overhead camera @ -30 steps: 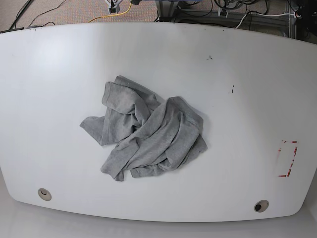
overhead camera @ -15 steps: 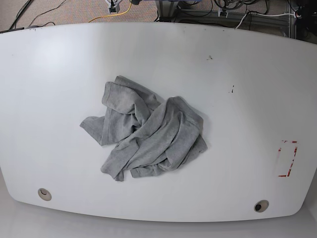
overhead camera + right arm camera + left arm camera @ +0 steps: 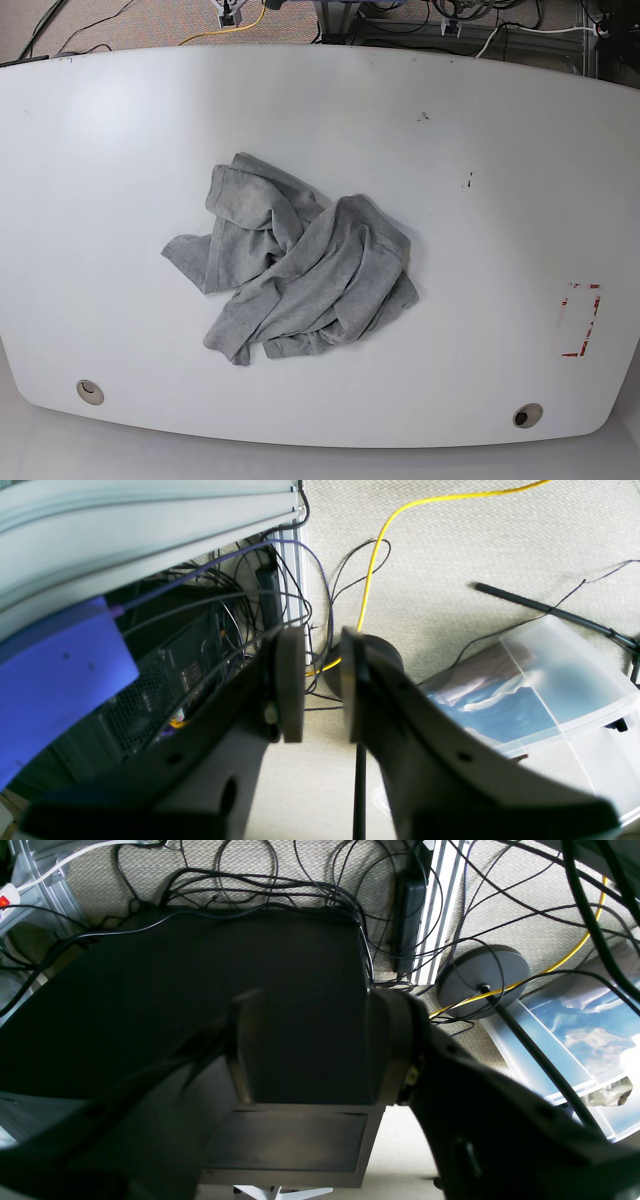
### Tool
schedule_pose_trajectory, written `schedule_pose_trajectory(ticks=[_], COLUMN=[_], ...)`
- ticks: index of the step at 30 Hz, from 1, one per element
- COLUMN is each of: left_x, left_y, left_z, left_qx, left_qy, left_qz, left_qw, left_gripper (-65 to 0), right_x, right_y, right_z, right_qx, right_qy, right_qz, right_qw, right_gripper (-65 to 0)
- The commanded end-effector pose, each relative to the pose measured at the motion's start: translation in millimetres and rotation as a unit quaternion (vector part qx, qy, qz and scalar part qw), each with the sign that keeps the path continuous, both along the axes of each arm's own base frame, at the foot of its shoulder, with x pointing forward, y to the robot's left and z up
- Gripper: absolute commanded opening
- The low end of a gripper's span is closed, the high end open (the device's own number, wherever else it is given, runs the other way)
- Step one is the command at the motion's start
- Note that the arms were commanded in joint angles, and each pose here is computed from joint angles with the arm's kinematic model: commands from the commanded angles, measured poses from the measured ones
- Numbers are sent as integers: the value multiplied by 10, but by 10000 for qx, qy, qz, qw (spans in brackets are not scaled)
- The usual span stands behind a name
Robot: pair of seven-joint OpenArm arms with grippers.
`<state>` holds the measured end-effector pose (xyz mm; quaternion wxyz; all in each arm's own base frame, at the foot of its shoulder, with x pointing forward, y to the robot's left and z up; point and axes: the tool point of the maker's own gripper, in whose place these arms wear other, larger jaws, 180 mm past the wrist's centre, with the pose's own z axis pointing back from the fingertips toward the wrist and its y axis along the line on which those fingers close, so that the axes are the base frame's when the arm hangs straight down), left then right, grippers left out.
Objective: Layout the t-shirt on the table in an organized manner, then fold the t-shirt properly
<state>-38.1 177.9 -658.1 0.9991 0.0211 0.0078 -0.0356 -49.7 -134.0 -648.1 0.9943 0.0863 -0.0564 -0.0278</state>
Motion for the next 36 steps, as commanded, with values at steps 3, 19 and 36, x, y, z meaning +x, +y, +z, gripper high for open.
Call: schedule_pose_trajectory(ticks=[3, 19, 36], left_x=[-31, -105, 66], left_y=[52, 119, 251], left_z=[7, 81, 400], left_qx=[49, 53, 63], left_qy=[17, -381, -1733], left_qz=[-22, -75, -80], left_qw=[10000, 9992, 9848], left_gripper=[-359, -424, -522], right_x=[-20, -22, -300], right_y=[-37, -87, -328], right_z=[7, 114, 370], right_qx=[-17, -5, -179], right_qy=[4, -265, -642], right_qz=[-30, 42, 12], right_qw=[10000, 9996, 9978], right_gripper=[-531, -534, -535])
